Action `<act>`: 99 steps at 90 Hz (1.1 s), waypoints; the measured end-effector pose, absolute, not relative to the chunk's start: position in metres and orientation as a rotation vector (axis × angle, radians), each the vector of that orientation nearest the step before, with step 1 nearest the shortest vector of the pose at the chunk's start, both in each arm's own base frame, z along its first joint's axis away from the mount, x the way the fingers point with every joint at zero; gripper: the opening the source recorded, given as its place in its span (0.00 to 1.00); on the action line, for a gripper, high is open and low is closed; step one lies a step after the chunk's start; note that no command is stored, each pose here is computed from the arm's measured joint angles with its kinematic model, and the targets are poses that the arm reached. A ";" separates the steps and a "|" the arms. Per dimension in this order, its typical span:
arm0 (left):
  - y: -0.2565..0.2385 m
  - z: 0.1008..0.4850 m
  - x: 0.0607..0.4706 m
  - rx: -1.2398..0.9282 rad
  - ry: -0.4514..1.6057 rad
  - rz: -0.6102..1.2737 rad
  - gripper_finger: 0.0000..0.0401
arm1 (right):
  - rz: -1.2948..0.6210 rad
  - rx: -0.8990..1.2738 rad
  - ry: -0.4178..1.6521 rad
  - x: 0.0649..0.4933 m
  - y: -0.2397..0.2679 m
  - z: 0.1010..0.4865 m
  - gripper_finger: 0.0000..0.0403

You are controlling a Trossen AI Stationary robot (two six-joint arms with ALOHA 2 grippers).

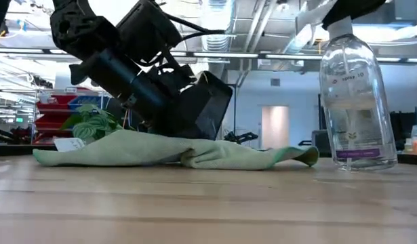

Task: Apply microfiber cloth
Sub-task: Spray the phone using the spray bottle, then wipe the front of the phone with the light green microfiber cloth

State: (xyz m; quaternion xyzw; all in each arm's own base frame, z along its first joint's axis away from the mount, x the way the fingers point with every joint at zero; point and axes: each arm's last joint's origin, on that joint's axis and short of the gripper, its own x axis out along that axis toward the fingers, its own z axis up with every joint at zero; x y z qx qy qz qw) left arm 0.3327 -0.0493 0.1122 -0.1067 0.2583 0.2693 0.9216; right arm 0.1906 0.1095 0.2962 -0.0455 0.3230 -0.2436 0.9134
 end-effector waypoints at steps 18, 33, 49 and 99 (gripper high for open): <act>-0.053 0.110 0.329 -0.235 0.558 0.582 0.02 | -0.488 -0.085 0.711 0.178 0.104 0.299 0.54; -0.062 0.108 0.325 -0.213 0.564 0.595 0.02 | -0.506 -0.078 0.768 0.167 0.097 0.299 0.56; -0.066 0.108 0.323 -0.204 0.565 0.588 0.02 | -0.457 -0.112 0.761 0.158 0.093 0.311 0.56; -0.070 0.107 0.322 -0.206 0.567 0.586 0.03 | -0.093 -0.138 0.398 0.209 0.128 0.371 0.56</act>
